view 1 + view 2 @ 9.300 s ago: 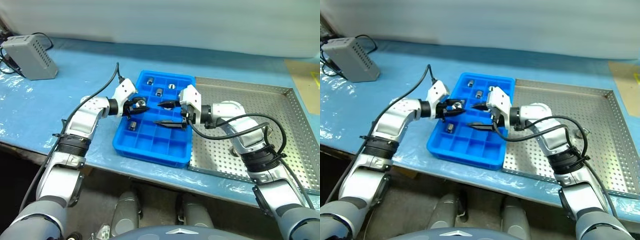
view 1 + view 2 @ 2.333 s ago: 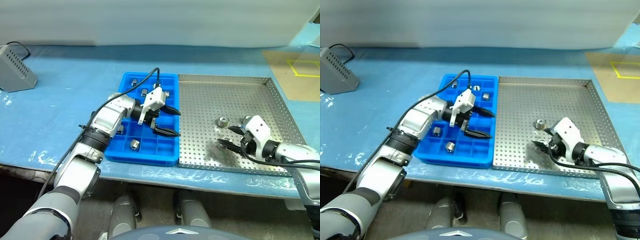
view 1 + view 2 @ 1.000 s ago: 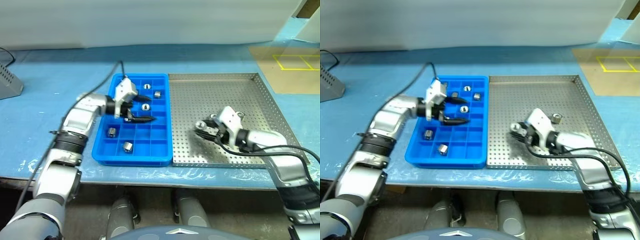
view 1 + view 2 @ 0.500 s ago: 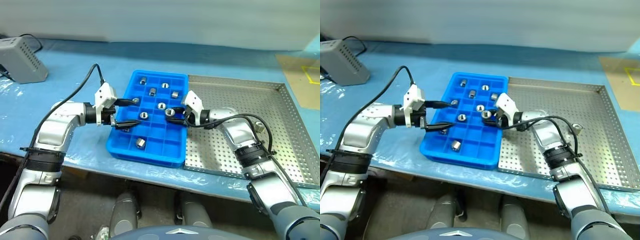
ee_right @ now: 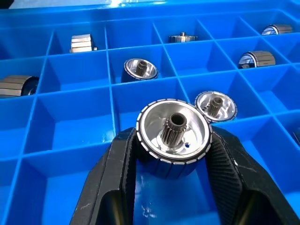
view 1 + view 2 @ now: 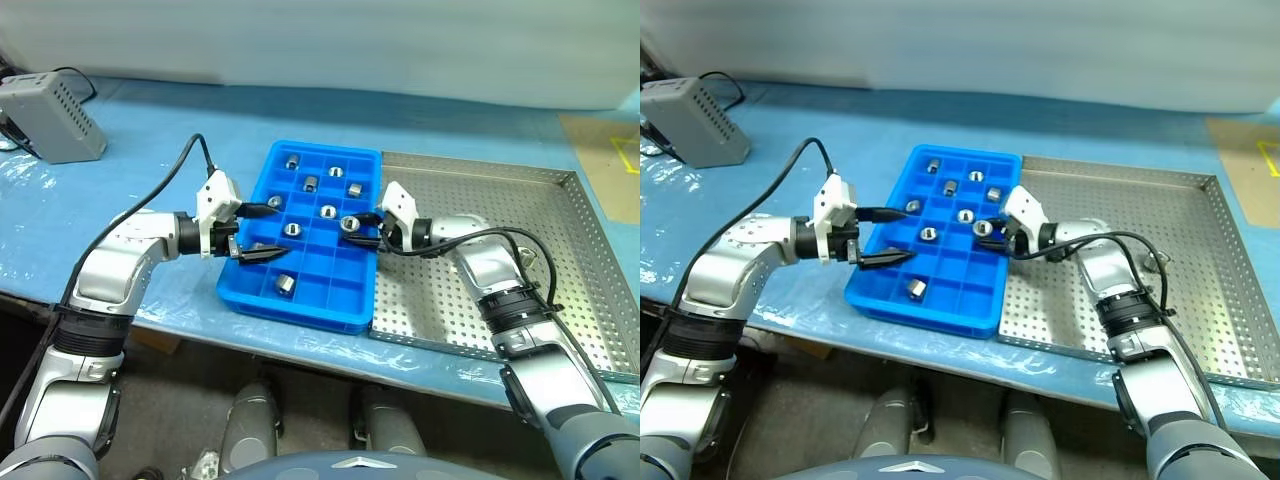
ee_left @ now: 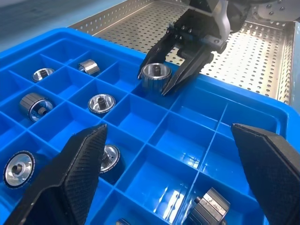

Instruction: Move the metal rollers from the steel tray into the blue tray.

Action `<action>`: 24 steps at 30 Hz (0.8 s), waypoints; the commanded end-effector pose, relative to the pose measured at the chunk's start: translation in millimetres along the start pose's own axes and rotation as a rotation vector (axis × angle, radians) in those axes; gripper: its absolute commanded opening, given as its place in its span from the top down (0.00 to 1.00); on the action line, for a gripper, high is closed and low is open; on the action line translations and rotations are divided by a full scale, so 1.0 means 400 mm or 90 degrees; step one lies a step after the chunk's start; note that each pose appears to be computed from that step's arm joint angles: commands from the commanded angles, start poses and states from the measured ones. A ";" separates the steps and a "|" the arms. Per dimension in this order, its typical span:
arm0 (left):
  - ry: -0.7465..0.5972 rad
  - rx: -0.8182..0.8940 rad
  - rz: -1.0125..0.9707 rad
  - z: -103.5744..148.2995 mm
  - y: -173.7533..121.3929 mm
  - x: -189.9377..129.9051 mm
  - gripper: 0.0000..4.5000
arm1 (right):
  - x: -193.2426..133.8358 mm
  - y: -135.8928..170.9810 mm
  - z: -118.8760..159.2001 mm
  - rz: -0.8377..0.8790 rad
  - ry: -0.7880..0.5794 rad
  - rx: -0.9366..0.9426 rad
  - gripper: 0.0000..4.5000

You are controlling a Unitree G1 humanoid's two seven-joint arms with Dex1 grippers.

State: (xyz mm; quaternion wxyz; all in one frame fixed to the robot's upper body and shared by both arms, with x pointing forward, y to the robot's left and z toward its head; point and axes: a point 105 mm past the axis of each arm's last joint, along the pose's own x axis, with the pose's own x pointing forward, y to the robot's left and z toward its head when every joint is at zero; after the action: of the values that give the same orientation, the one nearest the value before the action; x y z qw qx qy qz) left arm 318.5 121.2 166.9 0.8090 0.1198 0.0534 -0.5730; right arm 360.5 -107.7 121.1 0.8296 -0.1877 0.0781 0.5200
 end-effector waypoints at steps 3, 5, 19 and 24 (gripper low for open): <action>-0.018 0.027 -0.021 0.030 0.005 0.016 0.00 | -0.032 -0.008 -0.008 -0.039 -0.005 0.014 0.62; -0.013 0.032 -0.024 0.030 0.012 0.022 0.00 | -0.031 -0.014 -0.008 -0.057 -0.006 0.016 0.46; -0.023 0.036 -0.060 0.029 0.008 0.053 0.00 | -0.121 -0.043 0.000 -0.148 -0.026 0.037 0.27; -0.032 0.031 -0.062 0.022 0.009 0.070 0.00 | -0.219 -0.074 -0.050 -0.222 0.024 0.042 0.27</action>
State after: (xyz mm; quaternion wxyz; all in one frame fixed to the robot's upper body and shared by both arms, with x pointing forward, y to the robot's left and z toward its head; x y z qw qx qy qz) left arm 330.2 98.8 160.5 0.7829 0.1106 0.0452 -0.6105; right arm 349.0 -190.0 121.9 0.9025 -0.1746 0.1020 0.3803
